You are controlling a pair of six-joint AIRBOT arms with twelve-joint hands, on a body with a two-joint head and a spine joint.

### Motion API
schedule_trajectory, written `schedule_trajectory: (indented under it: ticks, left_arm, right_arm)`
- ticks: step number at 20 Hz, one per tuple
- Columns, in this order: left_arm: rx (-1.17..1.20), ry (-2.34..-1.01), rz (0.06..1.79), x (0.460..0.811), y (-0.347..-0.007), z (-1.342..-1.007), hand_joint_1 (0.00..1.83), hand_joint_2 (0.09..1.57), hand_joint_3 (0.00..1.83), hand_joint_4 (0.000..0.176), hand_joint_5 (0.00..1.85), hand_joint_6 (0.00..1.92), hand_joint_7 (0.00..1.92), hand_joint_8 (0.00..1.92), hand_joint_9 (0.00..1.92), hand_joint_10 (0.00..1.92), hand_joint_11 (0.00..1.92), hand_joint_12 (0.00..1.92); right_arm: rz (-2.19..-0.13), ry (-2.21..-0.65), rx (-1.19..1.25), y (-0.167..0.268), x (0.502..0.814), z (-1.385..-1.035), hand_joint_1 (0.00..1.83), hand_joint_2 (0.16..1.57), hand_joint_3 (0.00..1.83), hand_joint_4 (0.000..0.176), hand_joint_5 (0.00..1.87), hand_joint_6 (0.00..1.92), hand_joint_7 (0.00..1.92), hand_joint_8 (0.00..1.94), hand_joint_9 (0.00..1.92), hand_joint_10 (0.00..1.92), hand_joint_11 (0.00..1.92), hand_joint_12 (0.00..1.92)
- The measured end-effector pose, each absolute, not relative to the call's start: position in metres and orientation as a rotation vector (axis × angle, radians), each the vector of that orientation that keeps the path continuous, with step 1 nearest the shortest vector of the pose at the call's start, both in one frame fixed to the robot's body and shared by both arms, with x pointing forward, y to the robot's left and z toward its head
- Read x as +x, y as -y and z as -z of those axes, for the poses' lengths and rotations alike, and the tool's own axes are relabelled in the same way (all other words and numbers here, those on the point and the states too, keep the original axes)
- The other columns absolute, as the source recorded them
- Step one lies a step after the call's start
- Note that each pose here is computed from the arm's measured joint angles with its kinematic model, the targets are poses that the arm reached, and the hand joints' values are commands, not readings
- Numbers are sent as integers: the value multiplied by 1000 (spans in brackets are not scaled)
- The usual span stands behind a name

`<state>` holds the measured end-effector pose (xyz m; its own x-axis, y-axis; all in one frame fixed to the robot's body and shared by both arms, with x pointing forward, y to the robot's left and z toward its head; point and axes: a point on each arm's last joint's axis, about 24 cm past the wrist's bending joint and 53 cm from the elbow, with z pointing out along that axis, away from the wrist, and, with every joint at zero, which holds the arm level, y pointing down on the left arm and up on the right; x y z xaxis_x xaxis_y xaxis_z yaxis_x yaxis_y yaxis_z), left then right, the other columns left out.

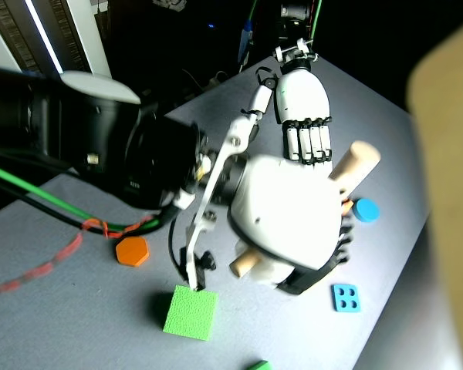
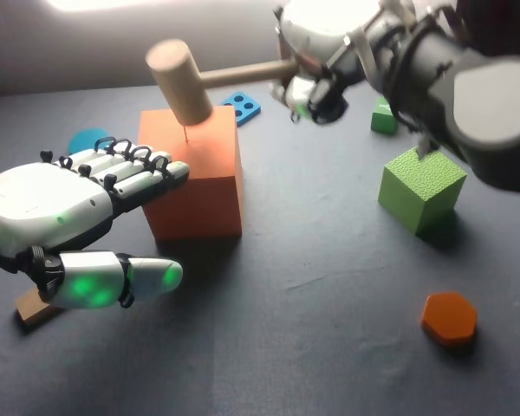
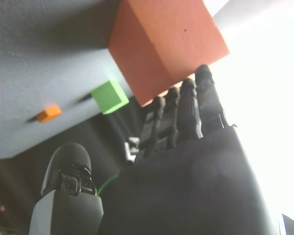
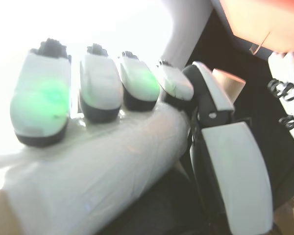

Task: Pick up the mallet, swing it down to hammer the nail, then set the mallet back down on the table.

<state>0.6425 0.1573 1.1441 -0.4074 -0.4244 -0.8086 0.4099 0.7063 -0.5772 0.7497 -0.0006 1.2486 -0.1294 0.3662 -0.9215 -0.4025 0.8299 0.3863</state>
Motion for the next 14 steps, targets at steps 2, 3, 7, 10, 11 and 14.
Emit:
schedule_trajectory:
  ticks: [2, 3, 7, 10, 11, 14]
  left_arm:
    - [-11, -1771, 908, 643, -158, -1144, 0, 1221, 0, 0, 58, 9, 26, 7, 4, 2, 0, 0]
    - [-11, -1770, 907, 643, -158, -1144, 0, 1220, 0, 0, 59, 8, 24, 5, 0, 0, 0, 0]
    - [-9, -1768, 906, 644, -158, -1146, 0, 1221, 0, 0, 64, 8, 26, 5, 0, 0, 0, 0]
    - [-9, -1769, 906, 644, -158, -1146, 0, 1221, 0, 0, 65, 8, 27, 5, 0, 0, 0, 0]
    - [-10, -1769, 906, 644, -158, -1146, 0, 1220, 0, 0, 78, 13, 43, 11, 18, 7, 0, 0]
    - [-10, -1768, 907, 644, -158, -1146, 0, 1220, 0, 0, 65, 5, 32, 4, 5, 1, 0, 0]
  right_arm:
    - [-664, -1627, 8, 6, 748, -1216, 717, 1538, 0, 176, 1178, 1921, 1415, 1941, 1532, 1921, 1708, 1921]
    - [-662, -1635, 11, 7, 747, -1211, 713, 1537, 0, 176, 1172, 1921, 1408, 1941, 1521, 1921, 1700, 1921]
    - [-649, -1596, -32, 7, 746, -1227, 702, 1540, 0, 176, 1180, 1921, 1407, 1941, 1524, 1921, 1706, 1921]
    - [-666, -1566, -71, 13, 735, -1247, 702, 1539, 0, 176, 1181, 1921, 1408, 1941, 1525, 1921, 1706, 1921]
    - [-652, -1533, -115, 16, 729, -1256, 692, 1541, 1, 176, 1181, 1921, 1416, 1941, 1533, 1921, 1705, 1921]
    - [-635, -1500, -183, 20, 717, -1262, 666, 1548, 2, 176, 1169, 1921, 1400, 1941, 1514, 1921, 1697, 1921]
